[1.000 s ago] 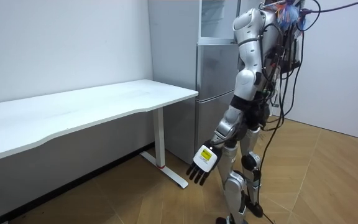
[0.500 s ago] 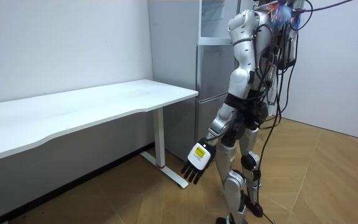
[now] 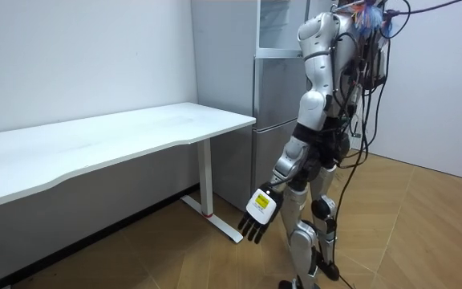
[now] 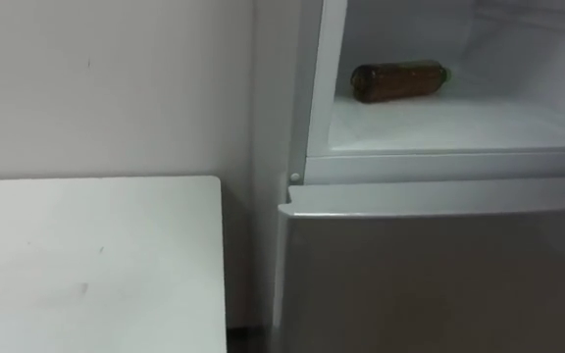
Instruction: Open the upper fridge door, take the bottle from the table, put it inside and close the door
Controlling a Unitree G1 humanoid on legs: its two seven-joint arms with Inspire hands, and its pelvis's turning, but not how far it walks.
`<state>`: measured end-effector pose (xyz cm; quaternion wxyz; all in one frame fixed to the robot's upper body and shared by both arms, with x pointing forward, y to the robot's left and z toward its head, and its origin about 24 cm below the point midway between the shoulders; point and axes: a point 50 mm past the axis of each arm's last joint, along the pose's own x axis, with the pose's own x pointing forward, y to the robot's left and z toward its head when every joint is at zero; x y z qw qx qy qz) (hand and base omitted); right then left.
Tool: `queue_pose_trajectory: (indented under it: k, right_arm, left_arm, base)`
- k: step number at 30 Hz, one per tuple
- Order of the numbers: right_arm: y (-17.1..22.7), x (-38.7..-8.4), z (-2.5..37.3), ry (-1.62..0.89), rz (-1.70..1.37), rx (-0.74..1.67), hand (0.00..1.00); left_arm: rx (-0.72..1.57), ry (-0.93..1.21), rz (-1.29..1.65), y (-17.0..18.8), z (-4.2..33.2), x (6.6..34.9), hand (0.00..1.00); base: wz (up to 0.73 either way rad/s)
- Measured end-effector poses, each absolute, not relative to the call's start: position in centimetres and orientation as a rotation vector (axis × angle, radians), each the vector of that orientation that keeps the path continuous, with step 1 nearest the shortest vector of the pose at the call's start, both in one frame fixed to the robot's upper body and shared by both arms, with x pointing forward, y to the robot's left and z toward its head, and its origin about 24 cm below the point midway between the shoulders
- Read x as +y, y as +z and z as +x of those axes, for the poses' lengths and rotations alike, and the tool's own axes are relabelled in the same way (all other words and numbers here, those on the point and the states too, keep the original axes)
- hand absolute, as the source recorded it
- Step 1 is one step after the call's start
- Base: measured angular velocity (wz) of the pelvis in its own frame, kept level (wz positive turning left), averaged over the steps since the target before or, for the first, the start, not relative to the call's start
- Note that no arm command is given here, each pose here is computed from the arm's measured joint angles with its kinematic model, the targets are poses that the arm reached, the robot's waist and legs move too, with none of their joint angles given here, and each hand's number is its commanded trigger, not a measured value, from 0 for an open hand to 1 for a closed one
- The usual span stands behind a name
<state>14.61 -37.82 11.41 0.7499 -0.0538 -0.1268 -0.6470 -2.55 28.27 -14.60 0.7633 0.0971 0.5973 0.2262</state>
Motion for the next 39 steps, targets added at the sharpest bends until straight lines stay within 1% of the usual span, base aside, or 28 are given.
queue_pose_trajectory:
  k: [7,10,12,14,17,26,39]
  right_arm:
    - [12.4,-37.3,14.9,-1.388,-0.274,-0.299,0.0]
    - [13.4,-36.8,15.0,-1.348,-0.302,-0.343,0.0]
    - [15.9,-35.9,15.2,-1.287,-0.358,-0.495,0.0]
    - [17.5,-35.3,15.3,-1.231,-0.382,-0.589,0.0]
    - [18.7,-34.7,15.3,-1.179,-0.425,-0.675,0.0]
    - [19.4,-33.9,15.4,-1.103,-0.461,-0.73,0.0]
    - [19.4,-33.9,15.5,-1.093,-0.464,-0.727,0.0]
  left_arm:
    - [1.295,0.513,0.188,-14.7,-2.6,28.1,0.0]
    - [1.29,0.511,0.184,-14.7,-2.5,28.1,0.0]
    - [1.285,0.499,0.179,-14.7,-2.4,28.1,0.0]
    - [1.276,0.494,0.18,-14.6,-2.3,28.1,0.0]
    - [1.272,0.485,0.201,-14.5,-2.2,28.5,0.0]
    - [1.279,0.456,0.223,-14.4,-2.2,28.6,0.0]
    - [1.281,0.45,0.228,-14.4,-2.2,28.6,0.0]
  base:
    - [0.0]
    - [0.0]
    - [0.0]
    - [0.0]
    - [0.03]
    - [0.01]
    - [0.0]
